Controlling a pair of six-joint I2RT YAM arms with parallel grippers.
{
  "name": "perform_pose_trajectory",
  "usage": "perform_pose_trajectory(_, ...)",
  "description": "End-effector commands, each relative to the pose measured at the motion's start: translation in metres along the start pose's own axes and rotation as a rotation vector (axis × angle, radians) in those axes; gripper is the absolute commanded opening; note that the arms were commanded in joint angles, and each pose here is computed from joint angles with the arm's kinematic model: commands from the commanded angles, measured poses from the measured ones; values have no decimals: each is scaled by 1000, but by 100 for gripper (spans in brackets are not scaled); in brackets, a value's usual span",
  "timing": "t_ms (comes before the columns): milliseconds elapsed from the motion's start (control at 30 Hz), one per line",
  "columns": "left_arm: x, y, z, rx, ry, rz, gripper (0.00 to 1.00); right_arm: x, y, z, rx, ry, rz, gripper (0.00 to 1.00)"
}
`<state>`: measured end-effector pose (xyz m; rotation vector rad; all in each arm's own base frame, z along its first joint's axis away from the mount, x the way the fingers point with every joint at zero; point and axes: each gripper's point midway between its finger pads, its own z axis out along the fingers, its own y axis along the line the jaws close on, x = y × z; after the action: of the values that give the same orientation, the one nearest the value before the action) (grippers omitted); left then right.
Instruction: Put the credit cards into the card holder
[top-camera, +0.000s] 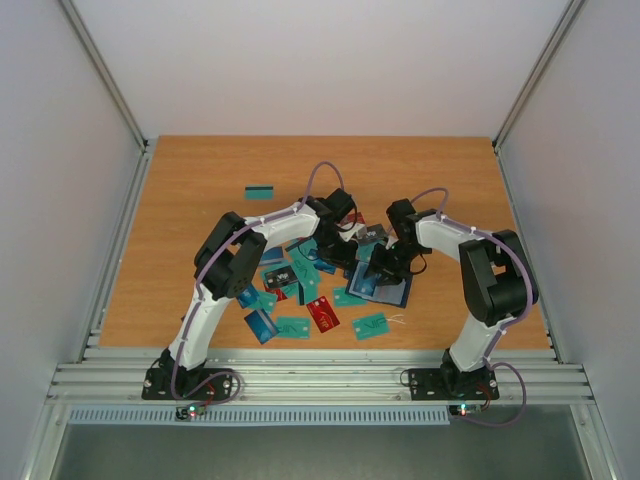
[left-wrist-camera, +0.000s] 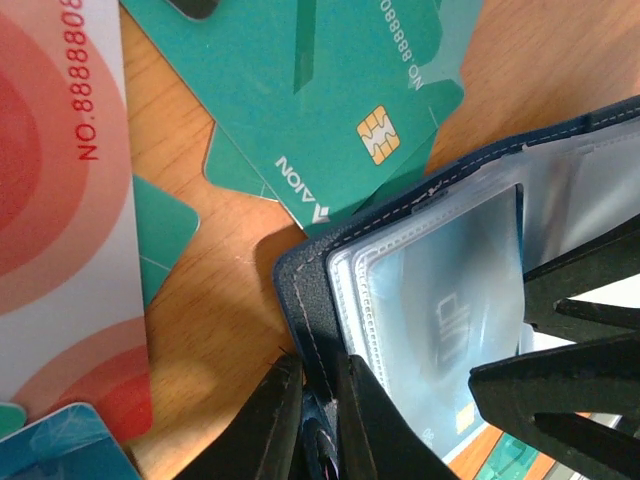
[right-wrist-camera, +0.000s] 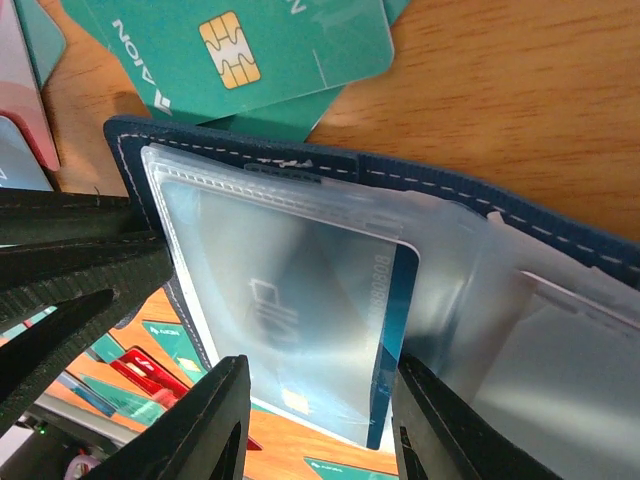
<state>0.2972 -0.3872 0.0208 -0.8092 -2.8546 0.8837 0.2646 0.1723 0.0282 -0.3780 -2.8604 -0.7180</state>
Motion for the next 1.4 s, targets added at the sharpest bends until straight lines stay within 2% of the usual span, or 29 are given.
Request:
perform_pose_trajectory(0, 22, 7, 16, -50, 72, -25, 11, -6, 22, -3, -73, -15, -60, 41)
perform_pose_trajectory(200, 7, 1, -4, -85, 26, -2, 17, 6, 17, -22, -44, -24, -108, 42)
perform_pose_trajectory(400, -11, -14, -38, -122, -27, 24, 48, 11, 19, -44, -51, -37, -161, 42)
perform_pose_trajectory(467, -15, -22, -45, -107, -43, 14, 51, 12, 18, -46, -53, -36, -171, 42)
perform_pose_trajectory(567, -15, -31, -50, -77, -48, -3, 52, 11, 16, -44, -76, -26, -161, 42)
perform_pose_trajectory(767, -15, -50, -45, 25, -30, -4, 45, 7, 13, -37, -141, -24, -126, 40)
perform_pose_trajectory(1067, -11, -49, -21, 94, 39, -68, 43, -1, 8, -19, -193, -2, -87, 26)
perform_pose_trajectory(1200, -6, -46, -14, 98, 68, -79, 43, -4, 1, -10, -190, 15, -66, 14)
perform_pose_trajectory(1367, 2, -37, -5, 84, 113, -93, 43, -7, -4, 0, -185, 28, -55, 10)
